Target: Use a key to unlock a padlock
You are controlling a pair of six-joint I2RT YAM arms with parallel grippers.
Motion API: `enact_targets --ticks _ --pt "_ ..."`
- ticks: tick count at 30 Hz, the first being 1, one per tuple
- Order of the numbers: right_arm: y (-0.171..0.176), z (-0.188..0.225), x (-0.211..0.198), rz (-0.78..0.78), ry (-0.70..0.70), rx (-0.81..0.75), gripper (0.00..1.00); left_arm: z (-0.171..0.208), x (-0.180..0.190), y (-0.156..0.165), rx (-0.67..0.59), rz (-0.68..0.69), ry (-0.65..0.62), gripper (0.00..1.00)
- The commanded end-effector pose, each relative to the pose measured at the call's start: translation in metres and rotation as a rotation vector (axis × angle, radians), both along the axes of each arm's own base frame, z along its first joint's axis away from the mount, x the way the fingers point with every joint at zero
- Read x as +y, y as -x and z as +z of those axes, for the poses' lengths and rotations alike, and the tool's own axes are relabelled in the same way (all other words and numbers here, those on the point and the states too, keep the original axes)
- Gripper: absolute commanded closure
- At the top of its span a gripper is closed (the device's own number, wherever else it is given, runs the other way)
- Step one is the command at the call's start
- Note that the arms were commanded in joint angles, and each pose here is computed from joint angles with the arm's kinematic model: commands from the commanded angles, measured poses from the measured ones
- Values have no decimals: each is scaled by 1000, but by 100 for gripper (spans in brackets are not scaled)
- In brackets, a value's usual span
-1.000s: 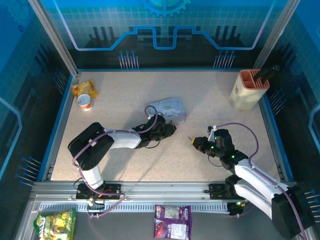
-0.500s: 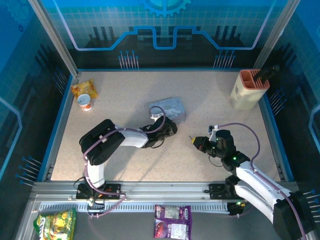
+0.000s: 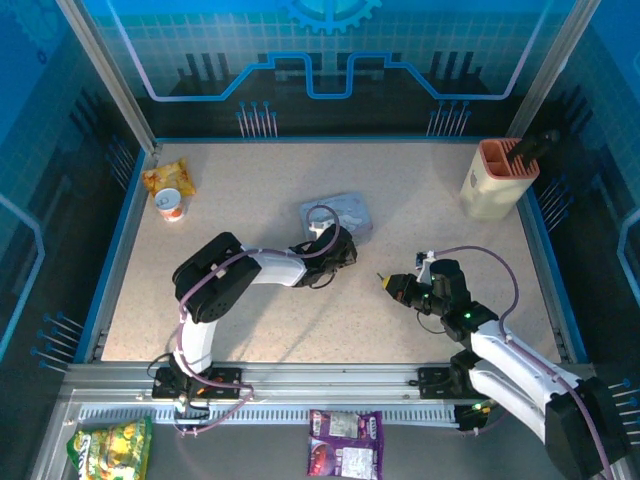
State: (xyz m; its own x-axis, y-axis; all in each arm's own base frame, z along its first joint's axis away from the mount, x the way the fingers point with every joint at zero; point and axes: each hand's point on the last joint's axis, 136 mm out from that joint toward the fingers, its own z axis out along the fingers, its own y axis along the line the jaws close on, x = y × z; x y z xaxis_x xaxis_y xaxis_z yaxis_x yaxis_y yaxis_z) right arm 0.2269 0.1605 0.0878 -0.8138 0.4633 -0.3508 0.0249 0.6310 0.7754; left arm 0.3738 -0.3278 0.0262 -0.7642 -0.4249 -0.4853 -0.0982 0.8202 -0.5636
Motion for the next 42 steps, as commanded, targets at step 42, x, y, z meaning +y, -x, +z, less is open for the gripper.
enact_targets --ticks 42 --pt "-66 -6 25 180 -164 -36 100 86 -27 17 -116 -340 348 83"
